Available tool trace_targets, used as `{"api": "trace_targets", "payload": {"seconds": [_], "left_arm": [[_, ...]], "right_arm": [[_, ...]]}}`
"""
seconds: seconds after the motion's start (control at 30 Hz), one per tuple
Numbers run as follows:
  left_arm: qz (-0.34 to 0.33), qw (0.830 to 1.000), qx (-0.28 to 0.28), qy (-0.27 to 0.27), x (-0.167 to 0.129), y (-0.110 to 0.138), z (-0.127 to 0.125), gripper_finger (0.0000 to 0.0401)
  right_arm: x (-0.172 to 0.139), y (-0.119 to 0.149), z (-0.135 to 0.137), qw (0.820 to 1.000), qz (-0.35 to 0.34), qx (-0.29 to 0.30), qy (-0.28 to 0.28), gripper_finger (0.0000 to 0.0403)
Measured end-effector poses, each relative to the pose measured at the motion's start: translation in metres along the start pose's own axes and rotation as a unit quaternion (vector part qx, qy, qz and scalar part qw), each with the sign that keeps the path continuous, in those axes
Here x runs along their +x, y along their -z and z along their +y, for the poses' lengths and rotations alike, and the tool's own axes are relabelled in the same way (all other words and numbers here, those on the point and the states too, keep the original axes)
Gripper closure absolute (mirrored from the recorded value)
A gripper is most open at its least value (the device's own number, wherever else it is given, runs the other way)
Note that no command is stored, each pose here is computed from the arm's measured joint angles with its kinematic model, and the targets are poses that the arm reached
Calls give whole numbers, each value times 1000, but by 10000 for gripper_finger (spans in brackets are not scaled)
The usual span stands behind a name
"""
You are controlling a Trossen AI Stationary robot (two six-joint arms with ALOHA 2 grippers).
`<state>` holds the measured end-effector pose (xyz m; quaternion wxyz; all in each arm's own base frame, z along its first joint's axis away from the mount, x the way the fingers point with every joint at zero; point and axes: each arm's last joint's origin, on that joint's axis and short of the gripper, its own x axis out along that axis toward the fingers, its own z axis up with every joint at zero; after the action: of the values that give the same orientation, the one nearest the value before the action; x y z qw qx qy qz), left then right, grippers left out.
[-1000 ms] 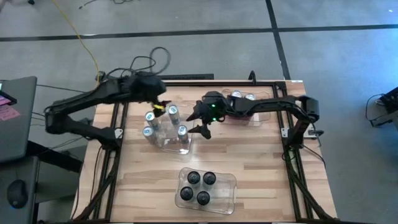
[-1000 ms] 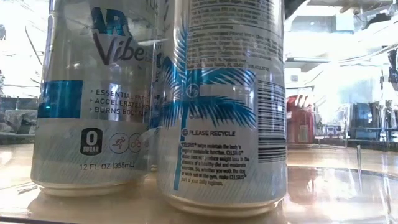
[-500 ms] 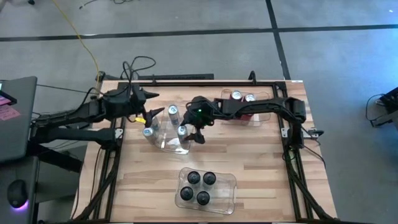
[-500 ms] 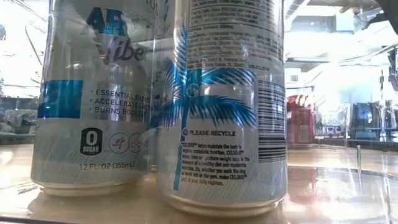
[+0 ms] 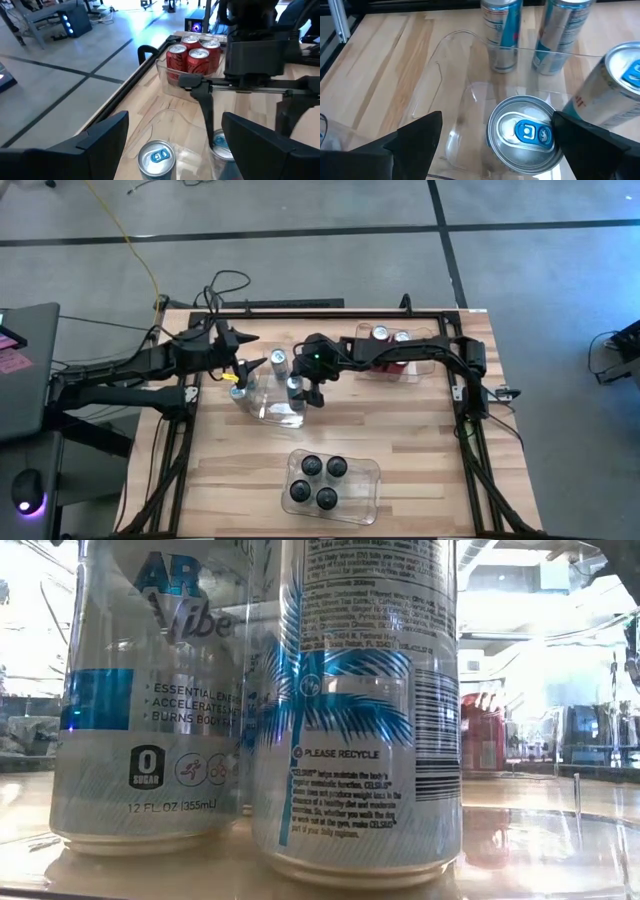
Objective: Sort soda cans
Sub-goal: Adjust the blue soda cans in the top left transparent bin
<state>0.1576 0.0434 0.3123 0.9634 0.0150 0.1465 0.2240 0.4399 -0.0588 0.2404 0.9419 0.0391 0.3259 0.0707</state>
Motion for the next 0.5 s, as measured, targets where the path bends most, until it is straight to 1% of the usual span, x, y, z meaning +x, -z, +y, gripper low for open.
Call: {"api": "trace_targets", "payload": {"seconds": [0.17, 0.27, 0.43, 0.5], "left_arm": [[0, 1000, 1, 0, 0, 0, 0, 85], [1, 1000, 0, 0, 1, 0, 0, 85], [1, 1000, -2, 0, 0, 0, 0, 85], [2, 1000, -3, 0, 0, 0, 0, 85]], "right_arm": [[1, 0, 7, 1000, 5, -10, -7, 3], [2, 0, 12, 1000, 4, -28, -9, 3], [2, -2, 19, 997, 7, -74, 27, 3], [-1, -3, 21, 996, 6, -78, 29, 3]]}}
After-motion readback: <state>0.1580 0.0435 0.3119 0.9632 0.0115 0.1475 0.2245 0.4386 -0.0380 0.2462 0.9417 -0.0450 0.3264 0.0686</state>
